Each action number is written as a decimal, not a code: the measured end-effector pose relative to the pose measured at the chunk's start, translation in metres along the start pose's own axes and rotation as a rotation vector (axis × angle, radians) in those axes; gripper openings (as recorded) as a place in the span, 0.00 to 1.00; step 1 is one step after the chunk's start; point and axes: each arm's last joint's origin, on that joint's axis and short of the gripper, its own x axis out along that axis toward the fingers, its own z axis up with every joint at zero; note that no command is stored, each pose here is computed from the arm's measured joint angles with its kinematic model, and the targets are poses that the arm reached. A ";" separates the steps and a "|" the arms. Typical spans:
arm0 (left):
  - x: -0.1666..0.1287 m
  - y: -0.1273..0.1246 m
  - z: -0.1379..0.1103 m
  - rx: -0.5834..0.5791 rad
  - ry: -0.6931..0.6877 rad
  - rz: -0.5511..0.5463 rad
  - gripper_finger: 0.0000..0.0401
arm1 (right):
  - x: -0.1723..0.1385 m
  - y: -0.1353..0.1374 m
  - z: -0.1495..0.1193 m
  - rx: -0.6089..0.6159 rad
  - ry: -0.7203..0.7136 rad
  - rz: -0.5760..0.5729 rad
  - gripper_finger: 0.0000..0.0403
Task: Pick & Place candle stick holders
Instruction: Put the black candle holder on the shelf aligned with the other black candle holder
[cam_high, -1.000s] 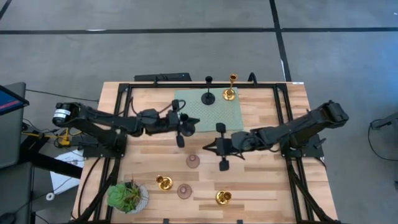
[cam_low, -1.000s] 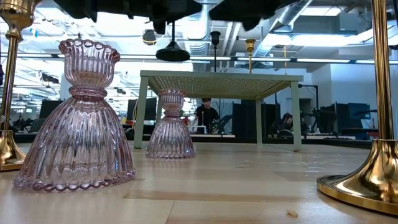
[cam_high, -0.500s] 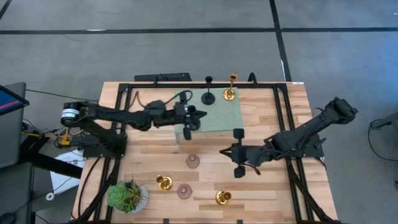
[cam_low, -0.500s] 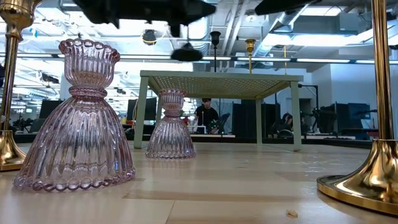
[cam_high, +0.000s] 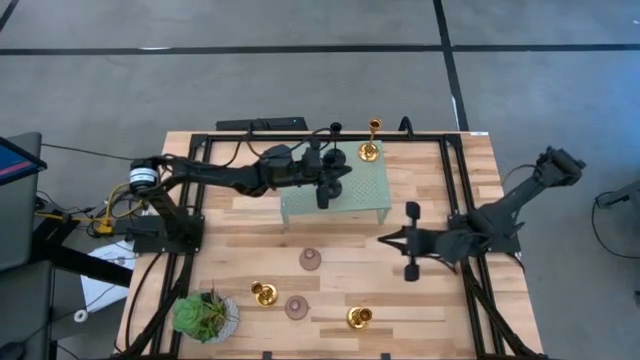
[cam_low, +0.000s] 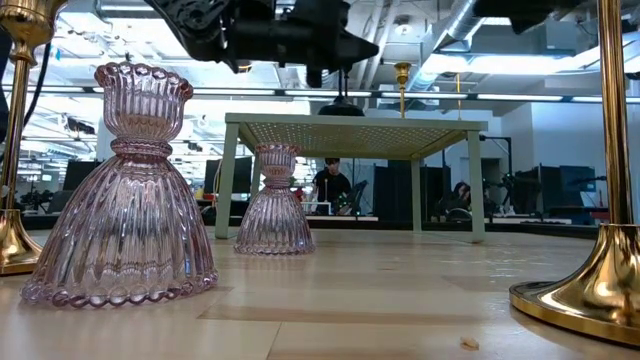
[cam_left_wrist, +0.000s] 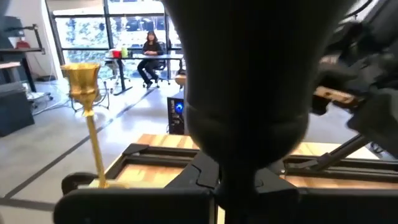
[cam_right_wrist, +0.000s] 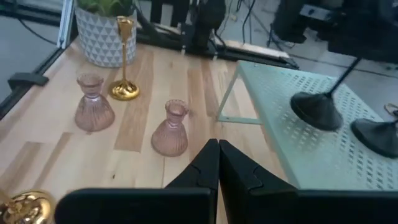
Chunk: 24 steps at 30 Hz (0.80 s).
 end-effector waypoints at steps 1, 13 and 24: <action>0.002 0.000 0.000 0.000 0.001 -0.001 0.01 | -0.003 -0.002 -0.004 0.006 -0.011 -0.002 0.00; 0.020 0.003 -0.017 -0.002 0.034 0.006 0.01 | -0.022 -0.021 -0.025 0.081 -0.096 -0.024 0.00; 0.018 0.003 -0.012 0.001 0.019 0.023 0.03 | -0.021 -0.021 -0.025 0.078 -0.096 -0.024 0.00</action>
